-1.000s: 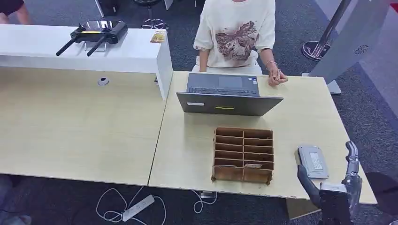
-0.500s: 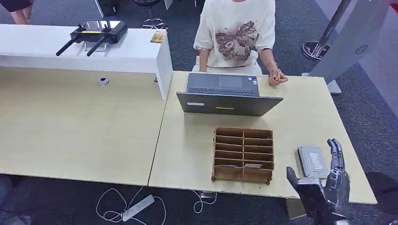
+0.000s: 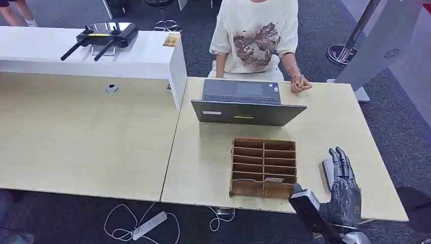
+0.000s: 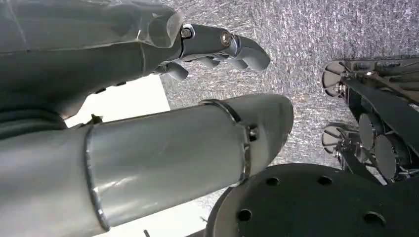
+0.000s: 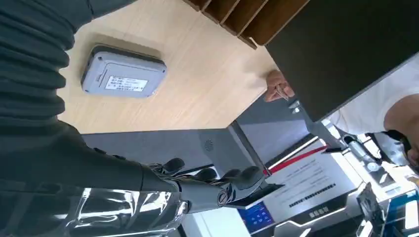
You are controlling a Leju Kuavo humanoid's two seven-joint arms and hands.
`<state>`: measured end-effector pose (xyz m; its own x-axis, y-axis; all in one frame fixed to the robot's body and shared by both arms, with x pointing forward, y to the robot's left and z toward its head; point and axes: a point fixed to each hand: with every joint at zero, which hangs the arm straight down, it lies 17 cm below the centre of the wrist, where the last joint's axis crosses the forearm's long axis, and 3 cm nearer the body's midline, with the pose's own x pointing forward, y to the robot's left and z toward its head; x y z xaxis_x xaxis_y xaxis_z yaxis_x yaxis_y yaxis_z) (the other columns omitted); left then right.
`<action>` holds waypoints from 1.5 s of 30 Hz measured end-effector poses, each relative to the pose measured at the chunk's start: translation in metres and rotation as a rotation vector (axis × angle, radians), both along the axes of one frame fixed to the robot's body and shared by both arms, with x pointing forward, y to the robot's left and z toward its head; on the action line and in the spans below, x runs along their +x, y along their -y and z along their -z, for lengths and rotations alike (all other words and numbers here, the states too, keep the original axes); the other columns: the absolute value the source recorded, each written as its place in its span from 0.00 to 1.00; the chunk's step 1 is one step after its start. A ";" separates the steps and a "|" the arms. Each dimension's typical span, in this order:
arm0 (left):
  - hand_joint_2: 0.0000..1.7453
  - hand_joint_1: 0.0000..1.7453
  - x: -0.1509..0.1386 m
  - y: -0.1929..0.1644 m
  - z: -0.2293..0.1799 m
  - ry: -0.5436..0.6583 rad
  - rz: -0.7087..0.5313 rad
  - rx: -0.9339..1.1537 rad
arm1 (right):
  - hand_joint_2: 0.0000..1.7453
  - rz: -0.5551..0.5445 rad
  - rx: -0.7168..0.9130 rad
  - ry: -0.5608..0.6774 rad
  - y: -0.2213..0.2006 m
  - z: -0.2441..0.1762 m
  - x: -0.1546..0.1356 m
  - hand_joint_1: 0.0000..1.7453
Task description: Pass the card to the sensor for recognition and then transmit it.
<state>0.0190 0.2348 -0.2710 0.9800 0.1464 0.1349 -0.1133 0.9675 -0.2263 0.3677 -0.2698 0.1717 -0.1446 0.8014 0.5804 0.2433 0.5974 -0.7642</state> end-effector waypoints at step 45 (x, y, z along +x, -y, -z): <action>0.00 0.00 0.003 -0.001 -0.001 0.004 0.003 -0.006 | 1.00 0.056 -0.388 -0.093 -0.011 0.035 0.013 0.10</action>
